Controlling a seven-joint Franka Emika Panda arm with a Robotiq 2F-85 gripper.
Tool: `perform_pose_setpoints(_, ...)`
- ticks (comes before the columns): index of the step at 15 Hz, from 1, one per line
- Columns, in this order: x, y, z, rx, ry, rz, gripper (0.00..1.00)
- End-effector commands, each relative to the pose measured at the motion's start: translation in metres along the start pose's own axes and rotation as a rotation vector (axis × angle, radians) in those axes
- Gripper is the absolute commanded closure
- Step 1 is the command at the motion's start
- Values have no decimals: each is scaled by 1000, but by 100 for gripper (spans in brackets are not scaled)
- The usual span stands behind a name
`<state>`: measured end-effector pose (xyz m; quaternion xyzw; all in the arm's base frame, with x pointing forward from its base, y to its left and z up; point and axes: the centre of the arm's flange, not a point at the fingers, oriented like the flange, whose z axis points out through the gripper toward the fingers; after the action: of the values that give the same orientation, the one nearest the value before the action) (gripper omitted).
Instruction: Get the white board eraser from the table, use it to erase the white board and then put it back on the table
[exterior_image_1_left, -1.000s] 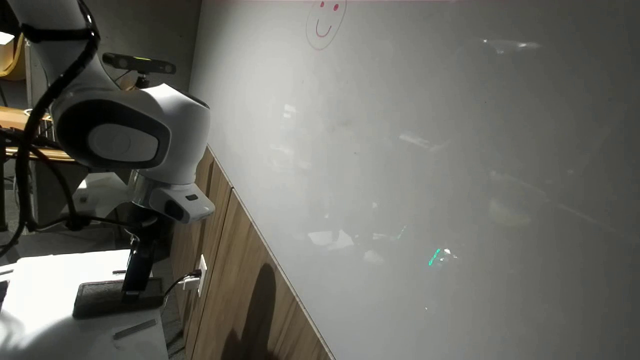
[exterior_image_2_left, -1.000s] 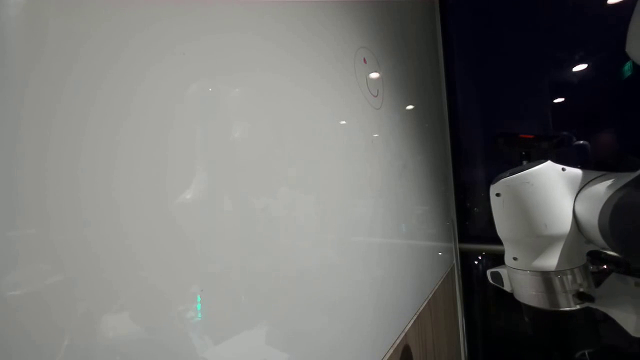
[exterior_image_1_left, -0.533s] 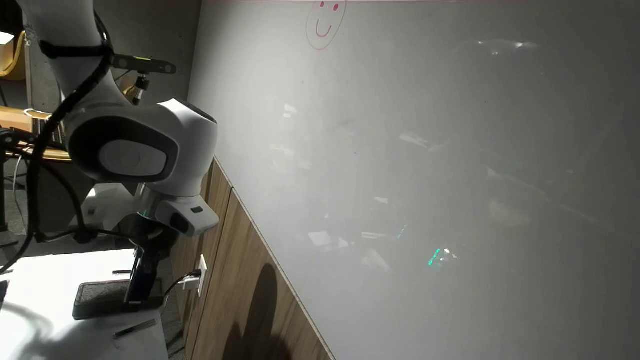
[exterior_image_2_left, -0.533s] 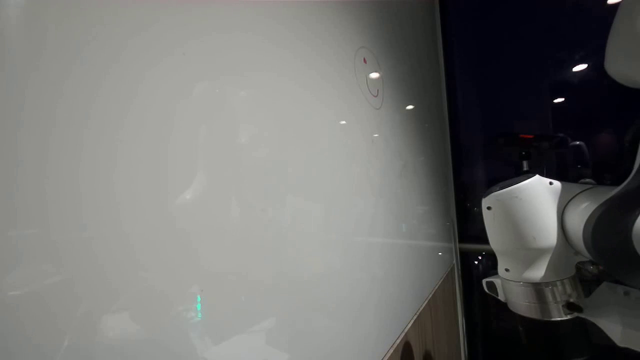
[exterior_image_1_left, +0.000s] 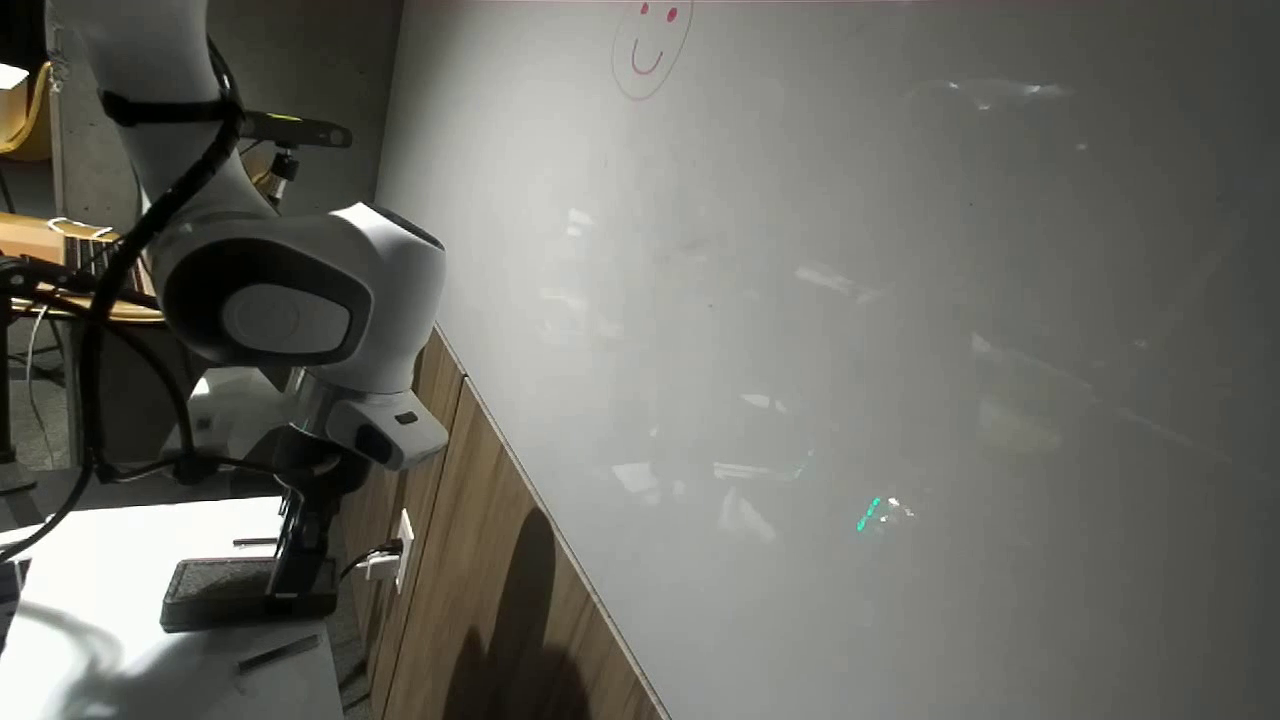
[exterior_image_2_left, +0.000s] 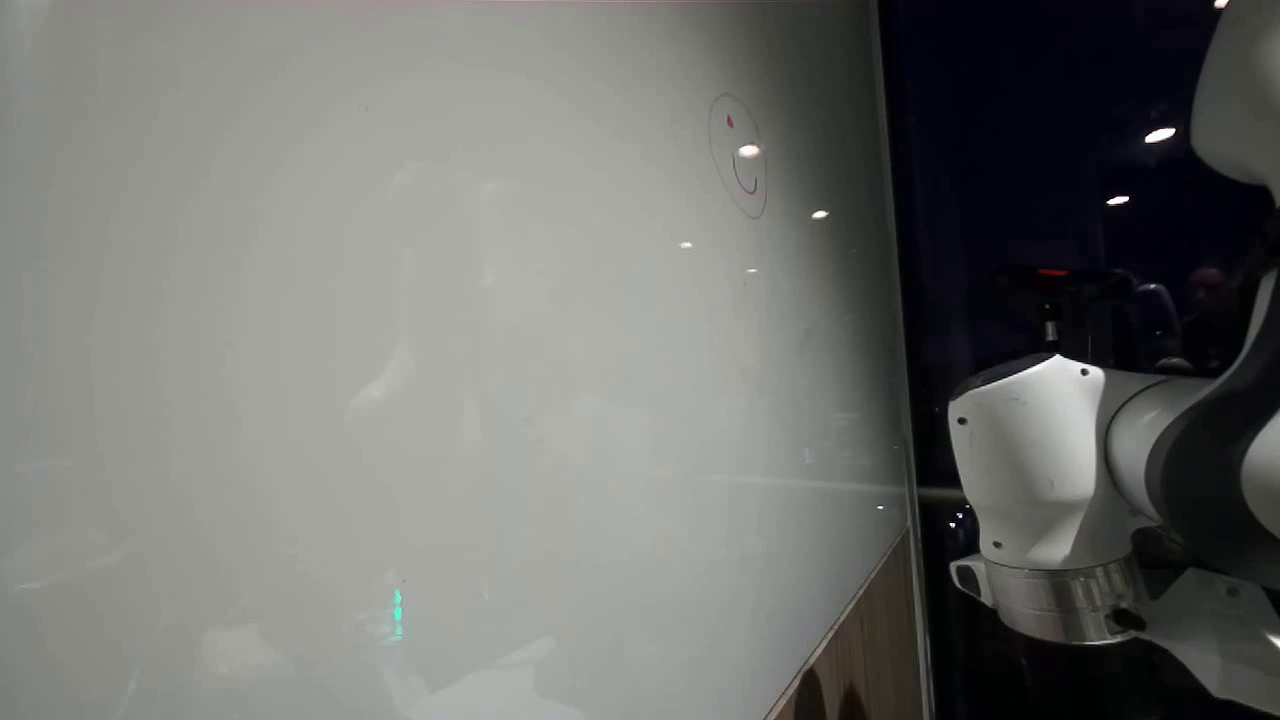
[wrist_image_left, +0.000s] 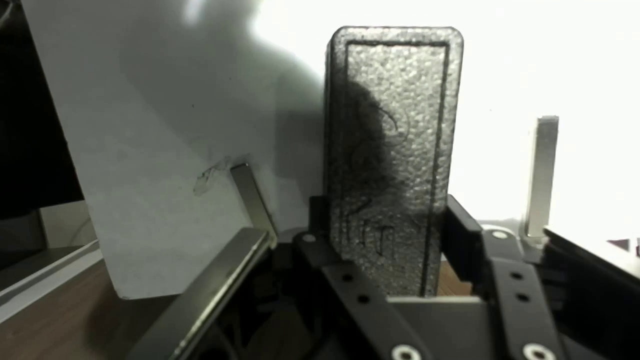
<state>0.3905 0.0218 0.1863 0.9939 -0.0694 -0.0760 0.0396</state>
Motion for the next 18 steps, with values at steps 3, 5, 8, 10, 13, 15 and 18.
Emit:
perform_pose_setpoints(3, 8, -14, -43, 5, 46, 5, 69)
perform_pose_setpoints(5, 12, -15, -64, 9, 70, 7, 69)
perform_pose_setpoints(8, 12, -12, -106, 27, 113, 21, 69)
perform_pose_setpoints(10, 8, -8, -143, 54, 157, 41, 69)
perform_pose_setpoints(13, 7, -1, -196, 115, 244, 74, 69)
perform_pose_setpoints(15, 1, 2, -233, 161, 308, 92, 69)
perform_pose_setpoints(18, -5, 6, -281, 207, 416, 117, 69)
